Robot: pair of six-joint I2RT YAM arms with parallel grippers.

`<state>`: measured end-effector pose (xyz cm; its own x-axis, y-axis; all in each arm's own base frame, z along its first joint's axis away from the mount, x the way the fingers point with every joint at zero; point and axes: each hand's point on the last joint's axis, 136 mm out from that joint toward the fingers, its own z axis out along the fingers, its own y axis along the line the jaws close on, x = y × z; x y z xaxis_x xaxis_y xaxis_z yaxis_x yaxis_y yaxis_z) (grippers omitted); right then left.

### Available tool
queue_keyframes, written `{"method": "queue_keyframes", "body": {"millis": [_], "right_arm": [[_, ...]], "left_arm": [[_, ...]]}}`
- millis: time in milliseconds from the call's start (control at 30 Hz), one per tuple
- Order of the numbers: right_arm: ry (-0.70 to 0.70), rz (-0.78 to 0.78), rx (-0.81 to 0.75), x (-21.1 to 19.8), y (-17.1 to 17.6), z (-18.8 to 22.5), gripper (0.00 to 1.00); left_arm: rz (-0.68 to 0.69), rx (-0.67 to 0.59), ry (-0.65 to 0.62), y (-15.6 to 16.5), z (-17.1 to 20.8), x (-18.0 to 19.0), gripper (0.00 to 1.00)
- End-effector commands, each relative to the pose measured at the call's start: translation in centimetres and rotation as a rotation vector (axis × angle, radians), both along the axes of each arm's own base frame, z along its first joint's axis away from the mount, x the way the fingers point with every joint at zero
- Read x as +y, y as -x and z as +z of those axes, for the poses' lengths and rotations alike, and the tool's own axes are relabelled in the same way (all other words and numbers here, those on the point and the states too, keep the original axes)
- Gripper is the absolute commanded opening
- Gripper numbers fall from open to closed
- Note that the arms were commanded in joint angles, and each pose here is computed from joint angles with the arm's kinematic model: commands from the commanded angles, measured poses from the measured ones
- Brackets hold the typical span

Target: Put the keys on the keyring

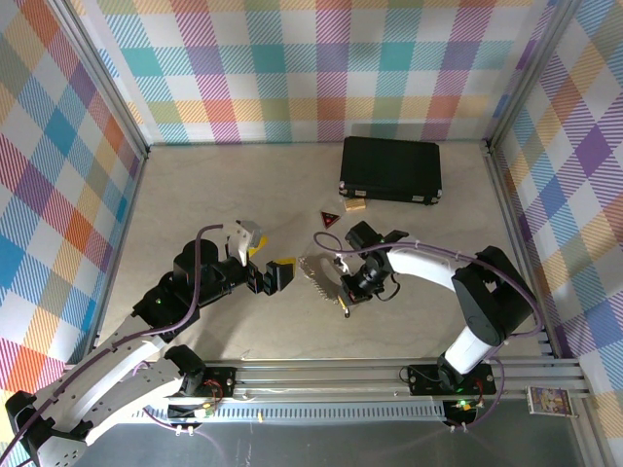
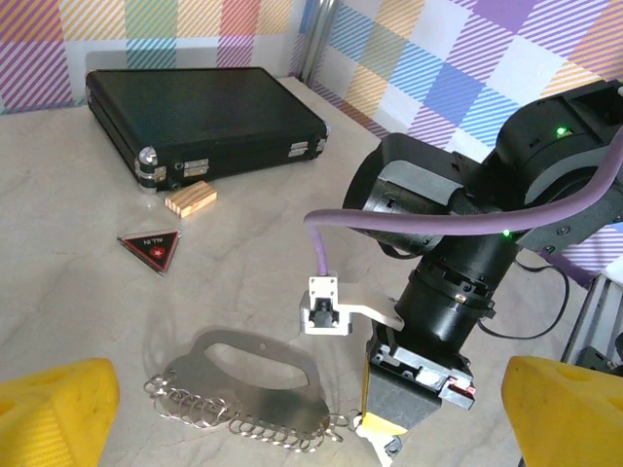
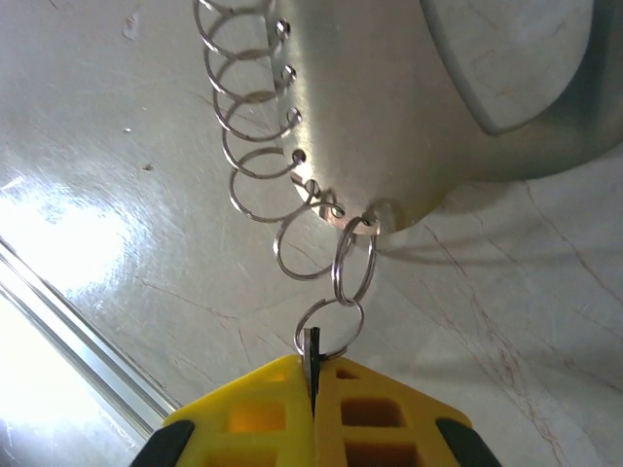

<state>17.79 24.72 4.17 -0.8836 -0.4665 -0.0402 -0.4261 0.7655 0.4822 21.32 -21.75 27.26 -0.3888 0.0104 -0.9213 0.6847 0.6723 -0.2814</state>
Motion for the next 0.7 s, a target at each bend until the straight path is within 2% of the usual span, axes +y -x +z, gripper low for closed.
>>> {"method": "queue_keyframes", "body": {"millis": [0,500,667], "right_arm": [[-0.028,-0.009,0.018,0.32,0.77,0.33,0.0],[0.007,-0.008,0.034,-0.51,1.59,-0.65,0.0],[-0.007,-0.001,0.023,-0.41,1.63,-0.41,0.09]], "left_arm": [[0.007,-0.005,0.022,0.22,0.35,0.14,1.0],[0.006,0.002,0.02,0.12,-0.22,-0.01,1.0],[0.005,0.007,0.014,0.17,-0.43,0.03,1.0]]}}
